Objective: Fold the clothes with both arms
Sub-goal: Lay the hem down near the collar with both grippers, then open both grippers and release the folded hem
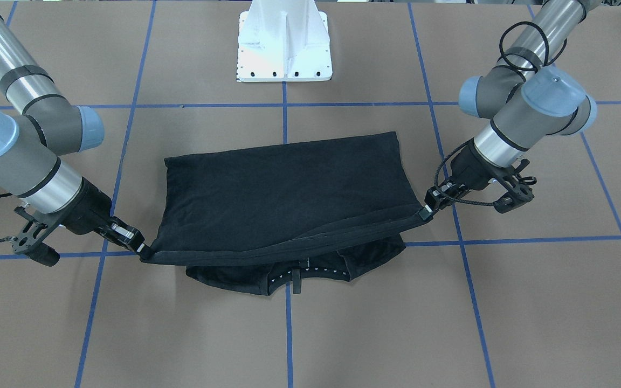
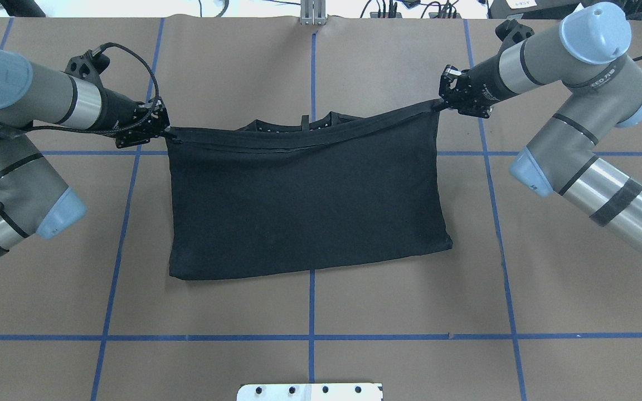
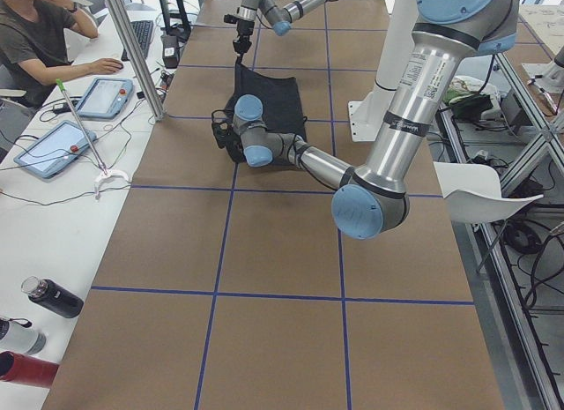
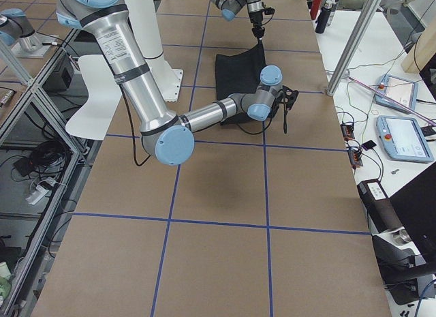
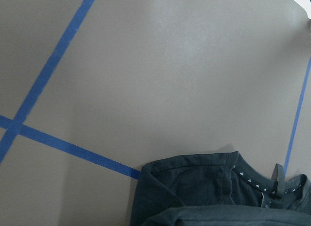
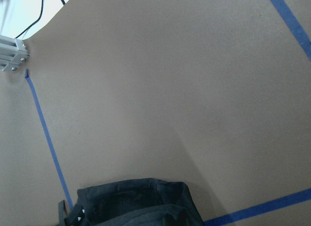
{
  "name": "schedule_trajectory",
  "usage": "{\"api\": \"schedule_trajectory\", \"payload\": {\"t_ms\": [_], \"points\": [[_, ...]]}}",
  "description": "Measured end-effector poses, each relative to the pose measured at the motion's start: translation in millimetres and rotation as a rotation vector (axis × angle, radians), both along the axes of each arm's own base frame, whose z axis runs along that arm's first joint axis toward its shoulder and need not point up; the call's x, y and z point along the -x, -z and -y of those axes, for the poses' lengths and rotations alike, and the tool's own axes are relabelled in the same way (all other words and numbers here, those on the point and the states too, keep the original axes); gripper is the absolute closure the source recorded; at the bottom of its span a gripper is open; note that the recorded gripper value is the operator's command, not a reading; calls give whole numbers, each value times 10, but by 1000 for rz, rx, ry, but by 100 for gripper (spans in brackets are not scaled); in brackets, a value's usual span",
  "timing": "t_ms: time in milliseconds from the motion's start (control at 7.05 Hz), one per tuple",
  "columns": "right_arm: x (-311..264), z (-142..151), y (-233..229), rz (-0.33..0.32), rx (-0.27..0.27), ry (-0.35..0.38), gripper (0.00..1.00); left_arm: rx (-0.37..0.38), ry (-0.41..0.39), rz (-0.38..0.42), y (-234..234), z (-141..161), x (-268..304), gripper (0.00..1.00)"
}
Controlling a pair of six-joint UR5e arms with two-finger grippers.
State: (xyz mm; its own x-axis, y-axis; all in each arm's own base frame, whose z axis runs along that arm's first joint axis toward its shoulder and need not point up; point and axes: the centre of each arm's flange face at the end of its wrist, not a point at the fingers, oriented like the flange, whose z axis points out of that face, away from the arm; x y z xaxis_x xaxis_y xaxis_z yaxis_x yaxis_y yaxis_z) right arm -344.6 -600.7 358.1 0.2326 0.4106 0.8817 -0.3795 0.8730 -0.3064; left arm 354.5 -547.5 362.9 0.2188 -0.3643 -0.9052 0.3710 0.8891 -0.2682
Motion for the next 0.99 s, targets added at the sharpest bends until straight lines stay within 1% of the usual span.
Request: {"api": "schedule_trajectory", "payload": {"t_ms": [710,851,993], "points": [[12,1,13,-2,-11,3,100,10,7,11,-49,67,-41,100],[13,2,5,-4,-11,3,91,9,10,13,-62,84,-28,82],[13,3,0,-4,-11,4,1,10,10,16,-77,93,-25,4]]}}
